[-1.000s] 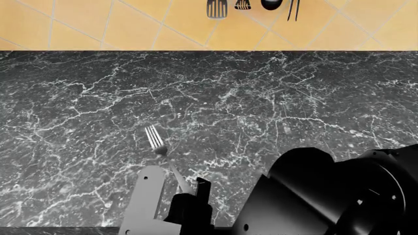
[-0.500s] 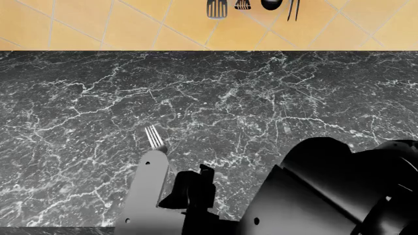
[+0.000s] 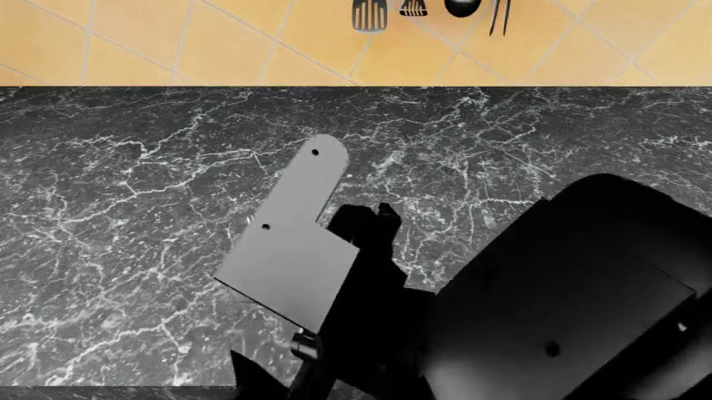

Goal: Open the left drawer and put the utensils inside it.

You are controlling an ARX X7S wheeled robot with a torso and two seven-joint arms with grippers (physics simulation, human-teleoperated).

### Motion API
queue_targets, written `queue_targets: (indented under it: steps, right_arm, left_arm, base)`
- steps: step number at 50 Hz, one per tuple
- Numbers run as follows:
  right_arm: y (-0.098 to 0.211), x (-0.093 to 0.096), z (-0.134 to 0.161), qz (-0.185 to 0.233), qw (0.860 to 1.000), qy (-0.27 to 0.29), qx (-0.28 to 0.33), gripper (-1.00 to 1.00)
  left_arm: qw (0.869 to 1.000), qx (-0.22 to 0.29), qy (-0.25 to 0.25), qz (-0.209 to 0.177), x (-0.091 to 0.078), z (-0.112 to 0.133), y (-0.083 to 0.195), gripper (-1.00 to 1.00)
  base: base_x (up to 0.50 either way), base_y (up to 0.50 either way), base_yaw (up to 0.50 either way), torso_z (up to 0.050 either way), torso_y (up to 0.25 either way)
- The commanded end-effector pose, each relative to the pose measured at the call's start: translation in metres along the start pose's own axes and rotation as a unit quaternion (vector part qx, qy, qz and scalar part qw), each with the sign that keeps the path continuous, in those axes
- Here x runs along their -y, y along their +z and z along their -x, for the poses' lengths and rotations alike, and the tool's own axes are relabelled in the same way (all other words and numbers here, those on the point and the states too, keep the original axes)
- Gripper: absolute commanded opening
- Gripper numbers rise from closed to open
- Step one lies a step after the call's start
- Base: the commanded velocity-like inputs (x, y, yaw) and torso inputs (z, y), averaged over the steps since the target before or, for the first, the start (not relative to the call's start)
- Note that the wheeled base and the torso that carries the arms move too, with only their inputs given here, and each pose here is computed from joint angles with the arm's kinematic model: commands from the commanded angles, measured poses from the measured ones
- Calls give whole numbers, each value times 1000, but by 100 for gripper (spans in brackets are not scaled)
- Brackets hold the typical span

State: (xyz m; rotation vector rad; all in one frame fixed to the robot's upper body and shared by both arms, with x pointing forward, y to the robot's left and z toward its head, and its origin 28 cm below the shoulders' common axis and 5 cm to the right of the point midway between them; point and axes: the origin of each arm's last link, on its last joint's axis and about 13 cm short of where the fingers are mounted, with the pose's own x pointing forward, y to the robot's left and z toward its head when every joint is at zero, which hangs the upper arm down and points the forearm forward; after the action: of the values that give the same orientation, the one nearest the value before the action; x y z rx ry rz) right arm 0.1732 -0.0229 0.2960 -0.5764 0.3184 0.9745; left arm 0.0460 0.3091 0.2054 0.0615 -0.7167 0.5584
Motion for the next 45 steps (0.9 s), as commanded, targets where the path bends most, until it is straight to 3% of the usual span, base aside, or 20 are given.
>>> queue_targets:
  steps: [1,31,45]
  right_arm:
    - [1,12,-8,-60,998,-22,6,100]
    - [-4,30,-36,-237,969,-63,15,100]
    - [-12,37,-45,-296,953,-68,3,100]
  left_arm:
    - [1000,-1,0,0,0,0,0,100]
    - [1000,-2,-2,0,1,-1,-1,100]
    - [1000,-2,-2,0,1,0,-1,100]
  base:
    - [0,0,0,0,0]
    - [0,0,0,0,0]
    - [0,0,0,0,0]
